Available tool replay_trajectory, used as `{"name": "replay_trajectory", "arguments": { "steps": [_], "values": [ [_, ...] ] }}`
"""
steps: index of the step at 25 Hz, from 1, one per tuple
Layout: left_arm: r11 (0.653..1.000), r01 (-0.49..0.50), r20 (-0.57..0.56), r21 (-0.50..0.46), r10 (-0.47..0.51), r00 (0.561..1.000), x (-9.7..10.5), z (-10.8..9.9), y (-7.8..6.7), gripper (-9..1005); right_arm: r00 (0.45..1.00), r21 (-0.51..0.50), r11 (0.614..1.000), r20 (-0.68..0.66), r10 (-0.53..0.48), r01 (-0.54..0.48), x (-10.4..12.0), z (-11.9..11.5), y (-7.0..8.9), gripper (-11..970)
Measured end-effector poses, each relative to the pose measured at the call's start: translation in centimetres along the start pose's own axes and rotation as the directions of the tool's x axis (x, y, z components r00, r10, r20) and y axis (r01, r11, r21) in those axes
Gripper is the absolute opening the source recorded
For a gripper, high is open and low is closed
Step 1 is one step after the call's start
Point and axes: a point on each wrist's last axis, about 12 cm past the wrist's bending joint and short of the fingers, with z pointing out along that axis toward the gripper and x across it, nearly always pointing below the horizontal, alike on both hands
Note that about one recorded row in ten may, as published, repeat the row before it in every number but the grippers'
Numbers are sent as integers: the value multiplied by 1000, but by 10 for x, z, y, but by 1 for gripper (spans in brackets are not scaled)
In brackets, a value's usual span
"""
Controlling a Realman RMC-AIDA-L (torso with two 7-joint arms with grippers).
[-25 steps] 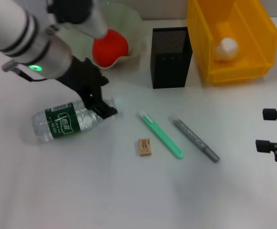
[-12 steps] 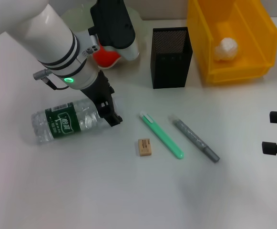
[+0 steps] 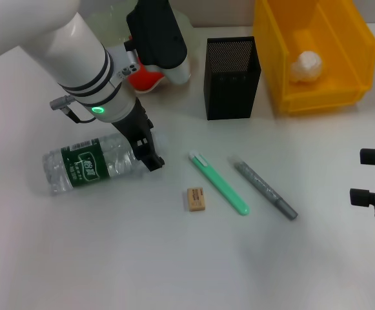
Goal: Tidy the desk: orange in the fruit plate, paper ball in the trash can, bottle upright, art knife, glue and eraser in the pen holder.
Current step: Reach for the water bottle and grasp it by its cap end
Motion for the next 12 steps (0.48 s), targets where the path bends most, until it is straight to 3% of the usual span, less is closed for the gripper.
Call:
{"name": "replay_trajectory", "arguments": {
  "steps": [6,11,12],
  "values": [
    [1000,12,1,-2,-12,1000,1,3,1,722,1000,-3,1000,3,-1,1,-1,1,-1,759],
    [1000,8,2,-12,-8,1000,1,5,1,486,1000,-6,1000,4,2,-2,-1,2,-2,759],
    [1000,10,3,-13,-10,1000,1,5,1,483,1000,-6,1000,5,3,-3,-1,2,-1,759]
  ]
}}
